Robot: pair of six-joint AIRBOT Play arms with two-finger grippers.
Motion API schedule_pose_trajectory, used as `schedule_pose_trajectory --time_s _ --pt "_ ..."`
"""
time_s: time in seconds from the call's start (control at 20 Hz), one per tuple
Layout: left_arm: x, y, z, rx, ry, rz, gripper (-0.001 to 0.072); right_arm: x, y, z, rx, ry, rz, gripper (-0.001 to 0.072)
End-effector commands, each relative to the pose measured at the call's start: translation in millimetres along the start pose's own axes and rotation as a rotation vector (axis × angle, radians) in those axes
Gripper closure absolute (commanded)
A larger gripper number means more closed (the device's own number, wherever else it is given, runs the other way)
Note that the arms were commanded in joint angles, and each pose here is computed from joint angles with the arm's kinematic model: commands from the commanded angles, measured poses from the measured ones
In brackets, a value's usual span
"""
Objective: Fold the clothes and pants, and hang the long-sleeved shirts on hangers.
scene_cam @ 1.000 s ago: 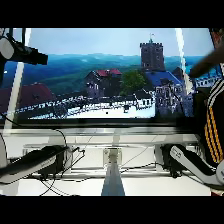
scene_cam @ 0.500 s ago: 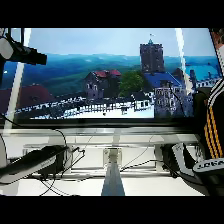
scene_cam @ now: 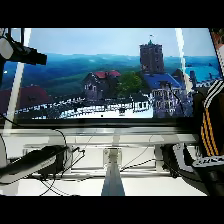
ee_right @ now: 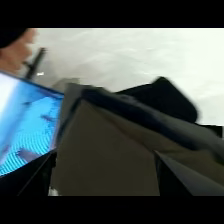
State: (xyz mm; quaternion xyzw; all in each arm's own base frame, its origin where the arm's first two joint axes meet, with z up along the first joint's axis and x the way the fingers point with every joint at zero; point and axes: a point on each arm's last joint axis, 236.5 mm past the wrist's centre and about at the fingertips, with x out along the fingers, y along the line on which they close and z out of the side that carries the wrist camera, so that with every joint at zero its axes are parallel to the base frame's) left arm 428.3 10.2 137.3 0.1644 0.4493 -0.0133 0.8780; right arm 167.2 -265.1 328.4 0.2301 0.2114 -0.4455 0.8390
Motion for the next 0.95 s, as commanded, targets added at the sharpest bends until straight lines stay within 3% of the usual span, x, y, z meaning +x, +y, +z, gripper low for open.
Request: schedule_pose_trajectory --time_s 0.0,0.2,0.25,0.4,0.5,0.7,0.9 --pt "0 0 0 0.0 -0.001 0.001 0.0694 1 97 -17 -0.124 0.06 0.361 0.0185" --pt "0 0 0 0.0 -0.001 0.001 0.0694 -7 186 -76 -0.458 0.184 0.587 0.0486" --pt "0 0 0 0.0 -0.001 0.001 0.0694 -14 208 -94 -0.547 0.21 0.653 0.0521" --pt "0 0 0 0.0 -0.001 0.001 0.0694 -46 271 -159 -0.832 0.283 0.884 0.0538" --pt "0 0 0 0.0 -0.001 0.001 0.0694 -60 297 -192 -0.975 0.296 0.963 0.0699" --pt "0 0 0 0.0 -0.001 0.001 0.0694 -39 314 -217 -1.138 0.275 0.869 0.0699" --pt "0 0 0 0.0 -0.001 0.001 0.0694 -36 320 -227 -1.14 0.304 0.885 0.0699"
